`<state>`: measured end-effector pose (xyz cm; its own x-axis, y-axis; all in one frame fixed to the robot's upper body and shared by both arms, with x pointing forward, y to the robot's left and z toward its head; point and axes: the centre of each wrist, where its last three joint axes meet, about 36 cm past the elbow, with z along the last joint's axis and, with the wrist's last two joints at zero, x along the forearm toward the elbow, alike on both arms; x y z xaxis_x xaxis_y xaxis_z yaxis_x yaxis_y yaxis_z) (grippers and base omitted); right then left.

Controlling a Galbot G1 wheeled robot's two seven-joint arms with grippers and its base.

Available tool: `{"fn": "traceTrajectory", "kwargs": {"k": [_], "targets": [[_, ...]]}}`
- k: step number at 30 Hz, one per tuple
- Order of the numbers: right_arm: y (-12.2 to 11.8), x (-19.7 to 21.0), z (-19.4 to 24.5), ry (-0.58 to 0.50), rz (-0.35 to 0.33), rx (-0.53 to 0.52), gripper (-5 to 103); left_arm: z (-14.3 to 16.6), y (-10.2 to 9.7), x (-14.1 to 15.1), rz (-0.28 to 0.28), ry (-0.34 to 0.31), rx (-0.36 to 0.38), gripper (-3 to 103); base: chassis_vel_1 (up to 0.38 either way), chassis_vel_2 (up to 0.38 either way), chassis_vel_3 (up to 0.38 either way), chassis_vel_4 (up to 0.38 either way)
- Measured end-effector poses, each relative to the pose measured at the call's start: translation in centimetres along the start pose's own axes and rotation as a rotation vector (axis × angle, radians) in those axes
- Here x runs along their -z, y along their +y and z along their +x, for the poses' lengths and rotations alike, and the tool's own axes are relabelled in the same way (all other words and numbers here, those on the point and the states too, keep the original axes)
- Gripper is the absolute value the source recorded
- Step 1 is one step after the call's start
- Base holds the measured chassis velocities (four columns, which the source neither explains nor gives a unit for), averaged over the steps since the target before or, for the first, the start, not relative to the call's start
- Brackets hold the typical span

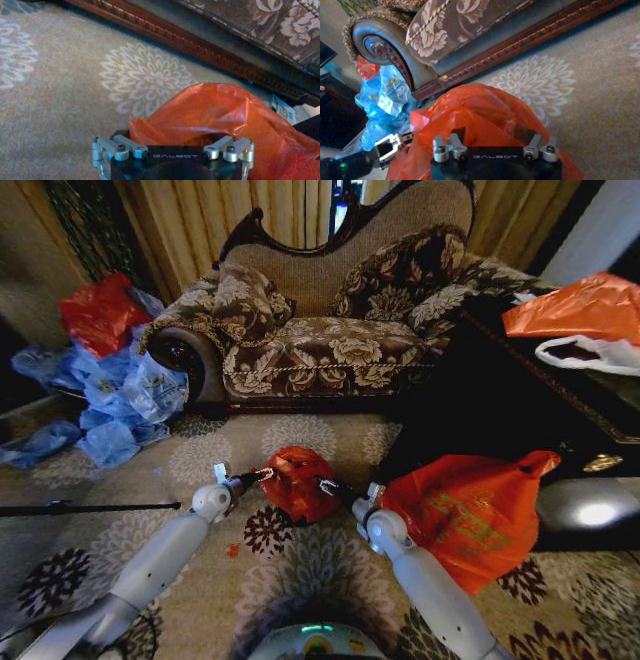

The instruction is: Place a garbage bag over the trash bin.

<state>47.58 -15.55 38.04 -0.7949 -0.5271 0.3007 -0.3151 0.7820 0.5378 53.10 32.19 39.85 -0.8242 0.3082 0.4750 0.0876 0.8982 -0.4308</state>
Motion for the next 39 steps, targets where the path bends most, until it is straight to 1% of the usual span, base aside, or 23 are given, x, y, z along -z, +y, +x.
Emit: {"fn": "traceTrajectory", "kwargs": {"k": [1, 2, 5, 7, 8, 9, 13, 14, 17, 19, 20, 22, 23, 25, 26, 27, 29, 30, 32, 33, 34, 38, 39], "targets": [[0.0, 0.0, 0.0, 0.000, 0.001, 0.000, 65, 0.0, 0.0, 0.0, 0.000, 0.000, 0.000, 100, 0.000, 0.000, 0.000, 0.000], [0.0, 0.0, 0.0, 0.000, 0.001, 0.000, 65, 0.0, 0.0, 0.0, 0.000, 0.000, 0.000, 100, 0.000, 0.000, 0.000, 0.000], [-0.1, 0.1, 0.0, -0.001, 0.006, 0.002, 48, 0.0, 0.0, 0.0, 0.001, -0.001, 0.000, 100, 0.000, 0.000, 0.000, 0.000], [-0.1, 0.1, 0.0, -0.001, 0.007, 0.002, 48, 0.0, 0.0, 0.1, 0.002, -0.002, 0.000, 100, 0.000, 0.000, 0.000, 0.000], [-0.1, 0.2, 0.0, -0.001, 0.008, 0.002, 42, 0.0, 0.0, 0.1, 0.003, -0.003, 0.000, 100, 0.000, 0.000, 0.000, 0.000], [-0.1, 0.2, 0.0, -0.001, 0.008, 0.002, 42, 0.0, 0.0, 0.1, 0.003, -0.003, 0.000, 100, 0.000, 0.000, 0.000, 0.000], [0.0, 0.2, 0.0, -0.003, 0.010, 0.006, 21, 0.0, 0.0, 0.1, 0.004, -0.005, 0.000, 100, 0.000, 0.000, 0.000, 0.000], [0.0, 0.2, 0.0, -0.003, 0.010, 0.006, 21, 0.0, 0.0, 0.1, 0.004, -0.005, 0.000, 100, 0.000, 0.000, 0.000, 0.000], [0.0, 0.0, 0.3, -0.018, 0.014, 0.034, 5, 0.0, -0.1, 0.2, 0.004, -0.008, 0.001, 100, 0.000, 0.000, 0.000, 0.000], [0.0, -0.1, 0.6, -0.025, 0.014, 0.052, 5, 0.0, -0.1, 0.3, 0.005, -0.009, 0.001, 100, 0.000, 0.000, 0.000, 0.000], [0.1, -0.2, 0.9, -0.033, 0.015, 0.076, 2, 0.0, -0.1, 0.4, 0.005, -0.011, 0.000, 100, 0.000, 0.000, 0.000, 0.000], [0.4, -0.5, 1.8, -0.047, 0.024, 0.122, 1, -0.1, -0.3, 0.6, 0.007, -0.014, -0.003, 100, 0.000, 0.000, 0.000, 0.000], [0.4, -0.5, 1.8, -0.047, 0.024, 0.122, 1, -0.1, -0.3, 0.6, 0.007, -0.014, -0.003, 100, 0.000, 0.000, 0.000, 0.000], [1.1, -1.2, 3.2, -0.065, 0.052, 0.175, 0, -0.3, -0.5, 0.8, 0.018, -0.016, -0.004, 100, 0.000, 0.000, 0.000, 0.000], [1.8, -1.8, 4.2, -0.068, 0.081, 0.202, 0, -0.3, -0.6, 0.9, 0.027, -0.016, -0.005, 100, 0.000, 0.000, 0.000, 0.000], [1.8, -1.8, 4.2, -0.068, 0.081, 0.202, 0, -0.3, -0.6, 0.9, 0.027, -0.016, -0.005, 100, 0.000, 0.000, 0.000, 0.000], [2.9, -3.4, 5.9, -0.066, 0.127, 0.261, 0, -0.4, -0.5, 0.9, 0.032, -0.012, 0.002, 100, 0.000, 0.000, 0.000, 0.000], [2.9, -3.4, 5.9, -0.066, 0.127, 0.261, 0, -0.4, -0.5, 0.9, 0.032, -0.012, 0.002, 100, 0.000, 0.000, 0.000, 0.000], [3.3, -5.4, 6.9, -0.039, 0.168, 0.302, 0, -0.5, -0.4, 0.8, 0.034, -0.008, 0.008, 100, 0.000, 0.000, 0.000, 0.000], [3.4, -6.1, 7.1, -0.027, 0.177, 0.309, 0, -0.5, -0.4, 0.8, 0.034, -0.008, 0.010, 100, 0.000, 0.000, 0.000, 0.000], [3.4, -6.1, 7.1, -0.027, 0.177, 0.309, 0, -0.5, -0.4, 0.8, 0.034, -0.008, 0.010, 100, 0.000, 0.000, 0.000, 0.000], [3.1, -9.5, 7.2, 0.038, 0.198, 0.315, 0, -0.4, -0.4, 0.8, 0.035, -0.004, 0.014, 100, 0.000, 0.000, 0.000, 0.000], [3.1, -9.5, 7.2, 0.038, 0.198, 0.315, 0, -0.4, -0.4, 0.8, 0.035, -0.004, 0.014, 100, 0.000, 0.000, 0.000, 0.000]]}}
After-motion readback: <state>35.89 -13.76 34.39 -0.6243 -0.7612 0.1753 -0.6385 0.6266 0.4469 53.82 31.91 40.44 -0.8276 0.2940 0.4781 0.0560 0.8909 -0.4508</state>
